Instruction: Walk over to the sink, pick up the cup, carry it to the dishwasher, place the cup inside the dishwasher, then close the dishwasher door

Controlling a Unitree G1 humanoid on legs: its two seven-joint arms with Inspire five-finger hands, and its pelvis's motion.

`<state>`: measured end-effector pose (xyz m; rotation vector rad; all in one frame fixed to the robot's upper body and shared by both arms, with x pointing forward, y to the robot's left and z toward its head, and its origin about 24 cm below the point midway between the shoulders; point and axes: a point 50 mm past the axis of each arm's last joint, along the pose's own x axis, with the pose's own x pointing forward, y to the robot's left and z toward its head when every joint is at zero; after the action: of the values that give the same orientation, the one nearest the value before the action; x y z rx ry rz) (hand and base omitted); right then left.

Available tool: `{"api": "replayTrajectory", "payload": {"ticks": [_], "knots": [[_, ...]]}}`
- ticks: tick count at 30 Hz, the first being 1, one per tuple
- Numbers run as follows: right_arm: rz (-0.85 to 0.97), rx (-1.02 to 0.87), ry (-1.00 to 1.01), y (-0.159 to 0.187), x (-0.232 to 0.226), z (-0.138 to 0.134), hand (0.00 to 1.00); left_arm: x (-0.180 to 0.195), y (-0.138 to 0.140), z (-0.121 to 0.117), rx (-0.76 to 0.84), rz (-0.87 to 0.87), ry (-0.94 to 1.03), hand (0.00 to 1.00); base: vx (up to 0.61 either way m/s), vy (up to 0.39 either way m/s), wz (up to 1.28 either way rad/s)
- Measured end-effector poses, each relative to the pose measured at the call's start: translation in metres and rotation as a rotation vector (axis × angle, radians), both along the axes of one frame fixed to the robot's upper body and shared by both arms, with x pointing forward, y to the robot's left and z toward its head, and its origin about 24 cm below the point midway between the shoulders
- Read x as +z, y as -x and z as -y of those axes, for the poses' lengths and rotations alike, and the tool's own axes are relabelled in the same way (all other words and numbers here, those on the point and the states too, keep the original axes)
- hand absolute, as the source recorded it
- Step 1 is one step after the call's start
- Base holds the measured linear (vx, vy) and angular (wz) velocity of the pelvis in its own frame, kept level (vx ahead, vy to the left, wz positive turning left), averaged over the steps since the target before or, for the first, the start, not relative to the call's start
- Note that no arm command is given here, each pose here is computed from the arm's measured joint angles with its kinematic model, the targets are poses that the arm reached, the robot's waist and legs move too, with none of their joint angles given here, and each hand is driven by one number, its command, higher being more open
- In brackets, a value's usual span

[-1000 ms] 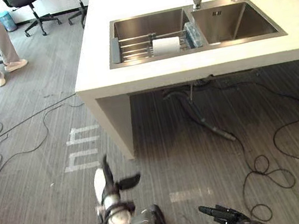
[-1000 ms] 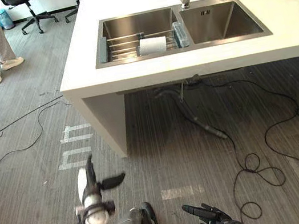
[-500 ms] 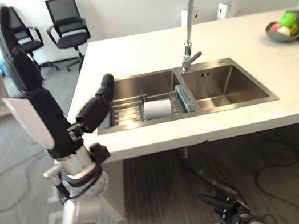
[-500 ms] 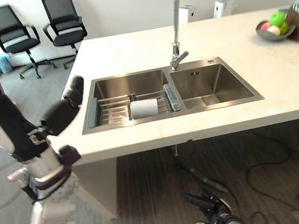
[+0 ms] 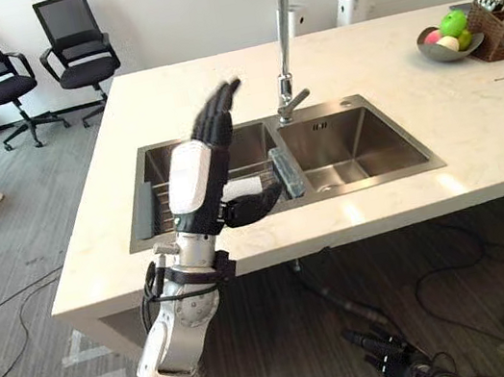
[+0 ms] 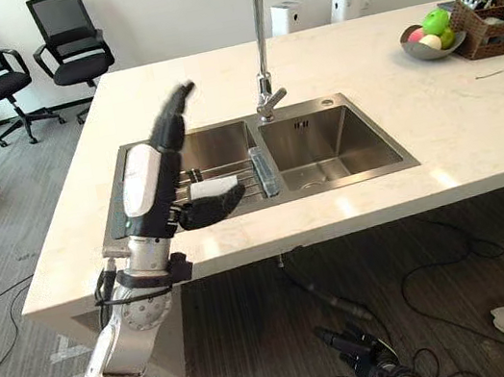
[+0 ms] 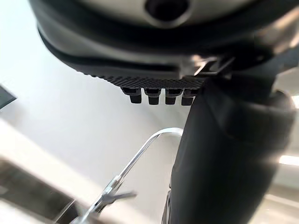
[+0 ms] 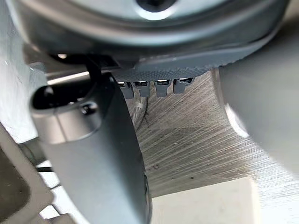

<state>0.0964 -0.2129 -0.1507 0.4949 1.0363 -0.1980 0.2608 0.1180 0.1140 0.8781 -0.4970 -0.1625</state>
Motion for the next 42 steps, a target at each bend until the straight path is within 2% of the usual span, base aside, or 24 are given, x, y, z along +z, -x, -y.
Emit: {"api": "replayTrajectory", "payload": {"ticks": [1, 4, 9, 13, 20, 27, 32, 42], "knots": [[-0.027, 0.011, 0.006, 0.002, -0.001, 0.004, 1.0, -0.008, -0.002, -0.001, -0.018, -0.063, -0.044, 1.0, 0.14, -0.006, 0.26], [-0.071, 0.013, 0.018, 0.007, -0.003, 0.012, 1.0, -0.006, -0.007, -0.002, -0.052, -0.092, -0.122, 1.0, 0.14, 0.05, -0.13], [-0.093, 0.004, 0.019, 0.009, -0.004, 0.013, 1.0, 0.036, -0.036, -0.001, -0.06, -0.02, -0.227, 1.0, 0.11, 0.055, -0.03], [-0.098, 0.0, 0.023, 0.009, -0.004, 0.011, 1.0, 0.054, -0.058, -0.003, -0.065, -0.038, -0.291, 1.0, 0.02, 0.027, 0.03], [-0.129, 0.006, 0.014, 0.013, -0.006, 0.01, 1.0, 0.05, -0.062, -0.011, -0.086, -0.148, -0.313, 1.0, 0.0, 0.012, -0.07], [-0.149, 0.011, 0.012, 0.02, -0.007, 0.009, 1.0, 0.046, -0.065, -0.015, -0.058, -0.193, -0.489, 1.0, -0.04, 0.006, -0.06], [-0.157, 0.02, 0.004, 0.024, -0.008, 0.008, 1.0, 0.028, -0.075, -0.044, 0.03, -0.322, -0.572, 1.0, -0.04, 0.009, -0.12], [-0.166, 0.003, -0.011, 0.029, -0.009, 0.007, 1.0, 0.011, -0.084, -0.076, 0.15, -0.435, -0.593, 1.0, 0.0, 0.001, -0.01]]}}
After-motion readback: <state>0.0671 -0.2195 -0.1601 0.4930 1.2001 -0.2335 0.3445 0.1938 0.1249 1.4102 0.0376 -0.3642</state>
